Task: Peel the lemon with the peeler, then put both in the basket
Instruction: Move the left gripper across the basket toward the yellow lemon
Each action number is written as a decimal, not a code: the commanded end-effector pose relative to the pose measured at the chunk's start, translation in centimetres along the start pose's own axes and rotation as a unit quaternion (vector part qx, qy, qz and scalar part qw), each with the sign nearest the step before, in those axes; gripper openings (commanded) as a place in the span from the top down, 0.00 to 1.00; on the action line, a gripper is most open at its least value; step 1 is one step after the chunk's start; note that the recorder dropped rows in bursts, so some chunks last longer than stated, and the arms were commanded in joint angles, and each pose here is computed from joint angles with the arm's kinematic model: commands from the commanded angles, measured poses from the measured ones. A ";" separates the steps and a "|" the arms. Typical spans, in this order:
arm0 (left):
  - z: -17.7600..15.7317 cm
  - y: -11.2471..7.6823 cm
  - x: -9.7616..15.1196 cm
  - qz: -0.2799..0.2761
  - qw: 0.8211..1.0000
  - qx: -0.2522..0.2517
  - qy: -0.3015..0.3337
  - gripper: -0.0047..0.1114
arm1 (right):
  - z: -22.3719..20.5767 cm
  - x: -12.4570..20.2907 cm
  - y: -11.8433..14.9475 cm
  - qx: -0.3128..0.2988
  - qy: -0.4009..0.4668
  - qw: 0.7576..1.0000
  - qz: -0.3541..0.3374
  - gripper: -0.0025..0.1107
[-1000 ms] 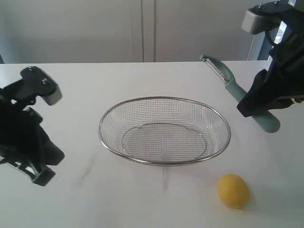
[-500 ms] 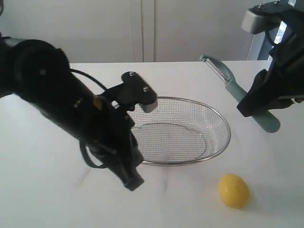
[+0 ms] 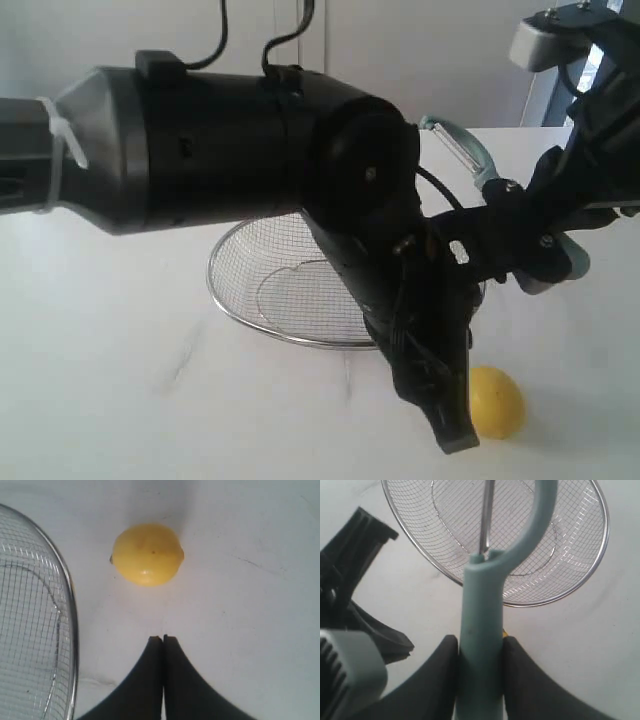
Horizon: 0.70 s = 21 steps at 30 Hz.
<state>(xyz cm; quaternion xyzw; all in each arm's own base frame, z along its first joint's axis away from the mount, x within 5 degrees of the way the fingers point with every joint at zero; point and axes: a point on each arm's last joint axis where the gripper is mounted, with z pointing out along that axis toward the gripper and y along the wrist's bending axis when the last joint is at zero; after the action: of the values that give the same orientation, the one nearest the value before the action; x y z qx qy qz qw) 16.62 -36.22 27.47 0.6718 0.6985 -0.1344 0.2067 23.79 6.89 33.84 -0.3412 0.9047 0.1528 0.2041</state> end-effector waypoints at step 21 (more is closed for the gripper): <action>3.5 -0.7 -0.6 0.371 0.929 0.009 -0.011 0.63 | -0.2 0.0 0.0 0.001 -0.008 1.000 0.002 0.98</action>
<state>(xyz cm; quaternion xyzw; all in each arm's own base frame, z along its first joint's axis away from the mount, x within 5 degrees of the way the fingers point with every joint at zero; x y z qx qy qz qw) 16.67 -38.36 24.33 0.8507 0.4628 -0.0719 0.2385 23.81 6.89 33.84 -0.3410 0.9047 0.1525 0.2049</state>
